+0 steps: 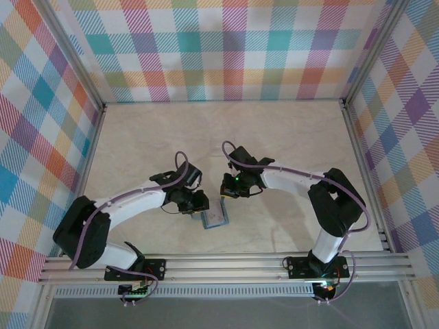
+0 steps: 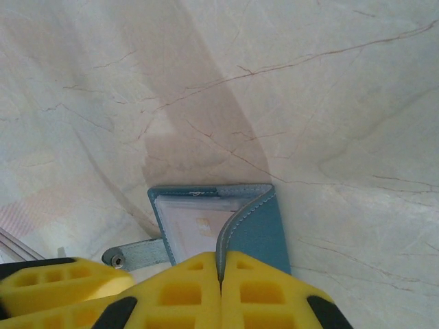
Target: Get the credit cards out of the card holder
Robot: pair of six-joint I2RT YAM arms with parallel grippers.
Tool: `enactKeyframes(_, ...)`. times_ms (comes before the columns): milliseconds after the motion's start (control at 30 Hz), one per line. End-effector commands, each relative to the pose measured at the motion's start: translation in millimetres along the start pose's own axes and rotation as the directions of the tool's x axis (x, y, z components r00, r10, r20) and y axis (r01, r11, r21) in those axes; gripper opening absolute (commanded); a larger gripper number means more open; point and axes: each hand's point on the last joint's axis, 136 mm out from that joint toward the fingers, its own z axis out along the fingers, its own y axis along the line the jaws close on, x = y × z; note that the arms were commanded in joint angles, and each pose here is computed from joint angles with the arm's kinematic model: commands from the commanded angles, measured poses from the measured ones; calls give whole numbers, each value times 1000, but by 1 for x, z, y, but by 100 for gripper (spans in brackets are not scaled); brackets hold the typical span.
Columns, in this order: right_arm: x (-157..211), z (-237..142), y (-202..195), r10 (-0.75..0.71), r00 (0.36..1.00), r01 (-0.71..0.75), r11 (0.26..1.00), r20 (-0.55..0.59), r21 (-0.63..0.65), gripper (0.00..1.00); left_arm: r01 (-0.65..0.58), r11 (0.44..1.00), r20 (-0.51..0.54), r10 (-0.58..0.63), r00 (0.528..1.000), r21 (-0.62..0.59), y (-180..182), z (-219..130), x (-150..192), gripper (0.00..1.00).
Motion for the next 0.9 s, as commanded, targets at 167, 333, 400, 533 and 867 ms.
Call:
enactKeyframes(167,-2,-5,2,2,1000,-2,1000,22,-24,9,19,1000,-56,-20,998,-17,-3,27,0,18)
enactKeyframes(333,1,-9,-18,-22,1000,20,996,19,84,25,21,997,-75,-27,997,-73,12,34,5,17)
enactKeyframes(400,4,-11,-23,-34,999,33,993,8,110,33,22,996,-78,-28,997,-83,15,36,6,17)
enactKeyframes(533,11,-15,-31,-54,998,57,988,-20,145,41,24,995,-82,-33,996,-100,19,39,7,17)
enactKeyframes(867,31,-27,-58,-99,991,118,962,-91,244,68,28,991,-82,-39,996,-129,24,44,5,16)
